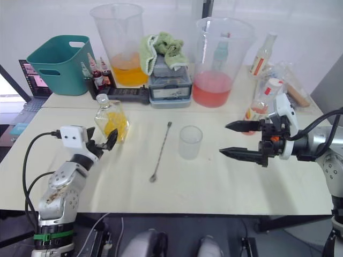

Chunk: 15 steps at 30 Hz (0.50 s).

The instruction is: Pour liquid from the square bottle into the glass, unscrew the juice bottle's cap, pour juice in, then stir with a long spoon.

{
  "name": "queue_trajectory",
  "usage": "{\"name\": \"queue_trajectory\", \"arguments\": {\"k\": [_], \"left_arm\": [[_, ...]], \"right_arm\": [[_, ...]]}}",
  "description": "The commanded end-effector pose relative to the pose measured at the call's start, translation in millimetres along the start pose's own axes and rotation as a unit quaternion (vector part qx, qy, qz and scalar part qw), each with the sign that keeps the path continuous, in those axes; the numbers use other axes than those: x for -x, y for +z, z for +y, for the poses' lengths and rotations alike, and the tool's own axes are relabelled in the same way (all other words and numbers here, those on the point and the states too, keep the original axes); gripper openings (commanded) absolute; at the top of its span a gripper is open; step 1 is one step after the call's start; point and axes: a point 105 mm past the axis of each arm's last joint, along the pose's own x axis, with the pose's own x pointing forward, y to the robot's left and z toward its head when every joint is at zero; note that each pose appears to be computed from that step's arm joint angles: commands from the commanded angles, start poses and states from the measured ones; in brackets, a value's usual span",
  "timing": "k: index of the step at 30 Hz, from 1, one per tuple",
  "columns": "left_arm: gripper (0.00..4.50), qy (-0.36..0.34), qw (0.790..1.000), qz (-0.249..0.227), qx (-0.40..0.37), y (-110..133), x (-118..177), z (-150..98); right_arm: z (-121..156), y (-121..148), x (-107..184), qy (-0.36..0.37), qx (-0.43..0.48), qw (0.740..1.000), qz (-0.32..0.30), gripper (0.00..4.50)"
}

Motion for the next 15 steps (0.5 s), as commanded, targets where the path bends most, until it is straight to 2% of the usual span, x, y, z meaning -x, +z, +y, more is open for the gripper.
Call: {"name": "queue_trajectory", "arguments": {"k": [1, 9, 15], "left_arm": [[4.50, -0.004, 1.000, -0.022, -0.010, 13, -9, -3], [4.50, 0.003, 1.000, -0.025, -0.017, 20, -27, -5], [4.50, 0.033, 0.999, -0.024, -0.027, 23, -41, 3]], "right_arm": [[4, 12, 6, -0.005, 0.024, 1.000, -0.006, 4.48], [3, 12, 8, -0.010, 0.027, 1.000, -0.007, 4.48], [4, 11, 8, -0.013, 0.029, 0.999, -0.012, 4.48]]}}
